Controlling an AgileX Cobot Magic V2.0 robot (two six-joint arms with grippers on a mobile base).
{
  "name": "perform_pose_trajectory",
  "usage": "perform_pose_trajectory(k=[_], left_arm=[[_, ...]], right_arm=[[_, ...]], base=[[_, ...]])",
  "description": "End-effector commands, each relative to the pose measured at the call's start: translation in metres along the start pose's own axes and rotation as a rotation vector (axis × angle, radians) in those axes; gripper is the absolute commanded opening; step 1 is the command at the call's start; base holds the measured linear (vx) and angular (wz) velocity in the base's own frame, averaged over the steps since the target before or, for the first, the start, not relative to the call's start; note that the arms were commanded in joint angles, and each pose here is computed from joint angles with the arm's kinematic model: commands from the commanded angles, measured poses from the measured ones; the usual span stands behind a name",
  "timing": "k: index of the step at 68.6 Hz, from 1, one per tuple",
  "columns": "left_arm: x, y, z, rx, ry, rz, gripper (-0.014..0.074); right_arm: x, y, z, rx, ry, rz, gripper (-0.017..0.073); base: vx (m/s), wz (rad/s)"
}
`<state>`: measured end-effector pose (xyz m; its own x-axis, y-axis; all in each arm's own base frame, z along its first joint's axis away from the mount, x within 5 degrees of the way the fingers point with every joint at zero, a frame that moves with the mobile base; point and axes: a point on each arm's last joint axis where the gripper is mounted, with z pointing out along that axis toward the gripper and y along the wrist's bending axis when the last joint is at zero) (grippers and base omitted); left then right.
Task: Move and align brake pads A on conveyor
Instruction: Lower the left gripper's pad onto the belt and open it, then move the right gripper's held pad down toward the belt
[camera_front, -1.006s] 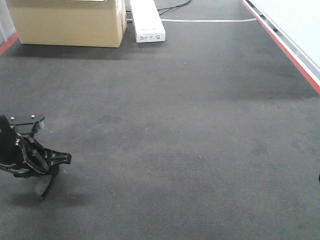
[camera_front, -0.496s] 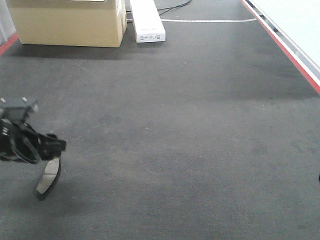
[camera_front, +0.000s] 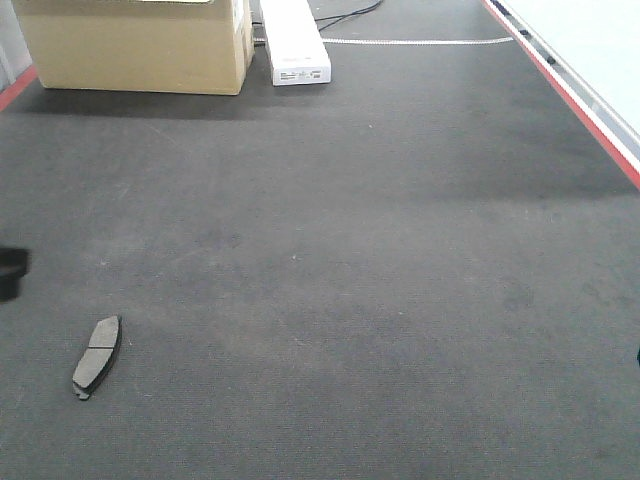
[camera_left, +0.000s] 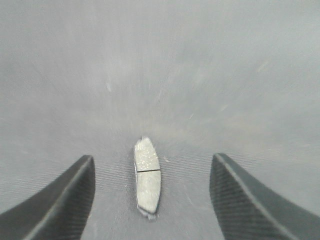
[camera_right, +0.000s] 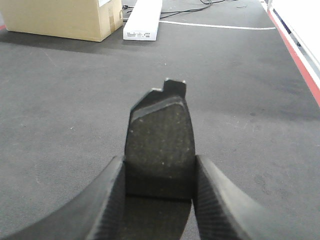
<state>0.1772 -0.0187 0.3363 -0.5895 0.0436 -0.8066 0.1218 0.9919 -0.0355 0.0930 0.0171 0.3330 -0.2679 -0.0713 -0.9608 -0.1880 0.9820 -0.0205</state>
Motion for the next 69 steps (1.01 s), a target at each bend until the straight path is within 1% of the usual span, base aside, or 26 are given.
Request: perform_pose_trajectory(k=[1, 12, 22, 30, 38, 69], left_arm=[[0.006, -0.002, -0.026, -0.002, -0.152, 0.014, 0.045], [0.045, -0.003, -0.051, -0.01, -0.274, 0.049, 0.045], [0.071, -0.003, -0.064, -0.017, -0.383, 0.051, 0.045], [0.083, -0.003, -0.065, -0.018, -0.415, 0.051, 0.045], [0.088, -0.003, -0.066, -0.017, -0.413, 0.05, 0.045], [0.087, -0.003, -0.066, -0.016, -0.415, 0.05, 0.045]], right_arm=[[-0.018, -0.002, -0.004, 0.016, -0.123, -0.008, -0.0007], [-0.018, -0.002, -0.004, 0.016, -0.123, -0.008, -0.0007], [-0.018, -0.002, -0.004, 0.016, -0.123, -0.008, -0.0007], [-0.018, -0.002, -0.004, 0.016, -0.123, -0.008, -0.0007], [-0.018, -0.002, -0.004, 0.016, -0.123, -0.008, -0.0007], [-0.018, -0.002, -0.004, 0.016, -0.125, -0.008, -0.0007]], base=[[0.0, 0.0], [0.0, 0.0], [0.0, 0.0], [0.0, 0.0], [0.0, 0.0], [0.0, 0.0]])
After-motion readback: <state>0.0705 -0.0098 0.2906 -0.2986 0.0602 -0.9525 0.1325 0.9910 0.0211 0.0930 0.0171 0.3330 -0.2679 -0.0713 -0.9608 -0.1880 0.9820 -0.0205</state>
